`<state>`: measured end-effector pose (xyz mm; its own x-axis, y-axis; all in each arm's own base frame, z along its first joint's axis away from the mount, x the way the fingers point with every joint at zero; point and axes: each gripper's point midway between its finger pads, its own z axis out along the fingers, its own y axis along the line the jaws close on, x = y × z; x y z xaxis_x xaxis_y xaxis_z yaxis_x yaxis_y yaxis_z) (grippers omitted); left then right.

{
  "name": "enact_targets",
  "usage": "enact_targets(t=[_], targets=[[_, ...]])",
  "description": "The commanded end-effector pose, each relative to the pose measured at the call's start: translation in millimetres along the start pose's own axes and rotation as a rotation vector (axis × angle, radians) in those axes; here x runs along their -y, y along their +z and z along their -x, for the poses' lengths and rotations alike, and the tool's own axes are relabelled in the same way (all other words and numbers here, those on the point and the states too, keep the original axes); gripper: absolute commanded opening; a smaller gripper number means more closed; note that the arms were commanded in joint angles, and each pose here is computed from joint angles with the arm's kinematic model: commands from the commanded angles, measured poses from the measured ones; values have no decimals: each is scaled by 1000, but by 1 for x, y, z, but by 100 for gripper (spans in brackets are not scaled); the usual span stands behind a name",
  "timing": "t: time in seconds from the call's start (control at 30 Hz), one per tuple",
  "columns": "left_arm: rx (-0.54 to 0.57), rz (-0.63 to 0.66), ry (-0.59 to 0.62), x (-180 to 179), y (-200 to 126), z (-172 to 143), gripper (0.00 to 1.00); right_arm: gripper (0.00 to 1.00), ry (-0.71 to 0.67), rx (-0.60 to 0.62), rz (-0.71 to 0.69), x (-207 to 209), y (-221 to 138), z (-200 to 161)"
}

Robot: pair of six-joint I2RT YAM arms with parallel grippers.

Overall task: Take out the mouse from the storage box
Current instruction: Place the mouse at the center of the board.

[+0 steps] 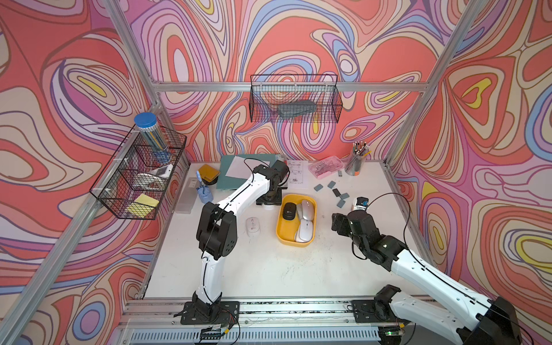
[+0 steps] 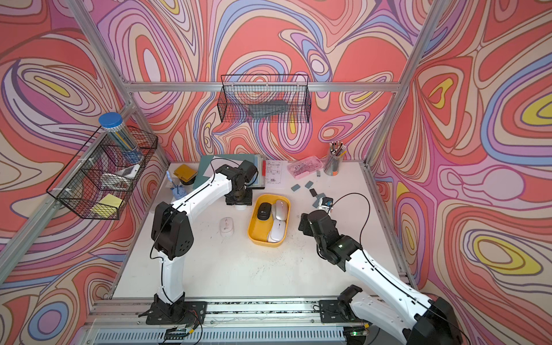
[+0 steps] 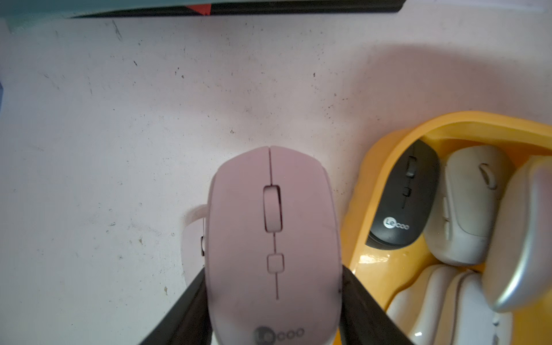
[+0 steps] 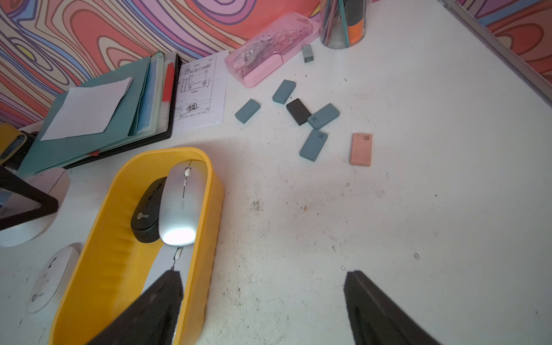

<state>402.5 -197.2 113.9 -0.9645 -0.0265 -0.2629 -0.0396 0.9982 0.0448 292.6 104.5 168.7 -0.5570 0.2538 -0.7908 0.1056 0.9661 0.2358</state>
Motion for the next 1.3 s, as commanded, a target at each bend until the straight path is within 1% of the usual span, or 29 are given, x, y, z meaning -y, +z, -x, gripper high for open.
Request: enact_targets(t=[0.0,0.17,0.27,0.5,0.57,0.63,0.7,0.77,0.87,1.07,1.27], targets=[[18,-55,11,13,15,9,51,87,3,9,-8,2,1,2],[-43,-79,-11,16,48,5,51,87,-3,5,-21,4,1,1],[-86,-51,-15,12,64,-3,51,87,-2,4,-23,5,1,1],[-138,-9,-21,0,84,-22,52,86,-4,-6,-25,4,2,0],[-156,0,-19,-2,88,-28,57,86,-3,-11,-24,3,3,0],[-182,6,-19,-4,91,-35,67,86,-1,-17,-25,3,3,0],[-191,15,-20,-6,91,-38,74,86,2,-20,-23,2,2,0],[-184,20,-16,-8,87,-38,81,86,9,-21,-19,1,2,0],[-159,10,-16,-10,74,-34,89,86,6,-35,-24,-1,1,3],[-81,-1,-12,-13,38,-18,96,86,10,-42,-25,-7,-3,13],[44,-51,-24,-17,-12,1,99,86,-2,-70,-34,-18,5,21]])
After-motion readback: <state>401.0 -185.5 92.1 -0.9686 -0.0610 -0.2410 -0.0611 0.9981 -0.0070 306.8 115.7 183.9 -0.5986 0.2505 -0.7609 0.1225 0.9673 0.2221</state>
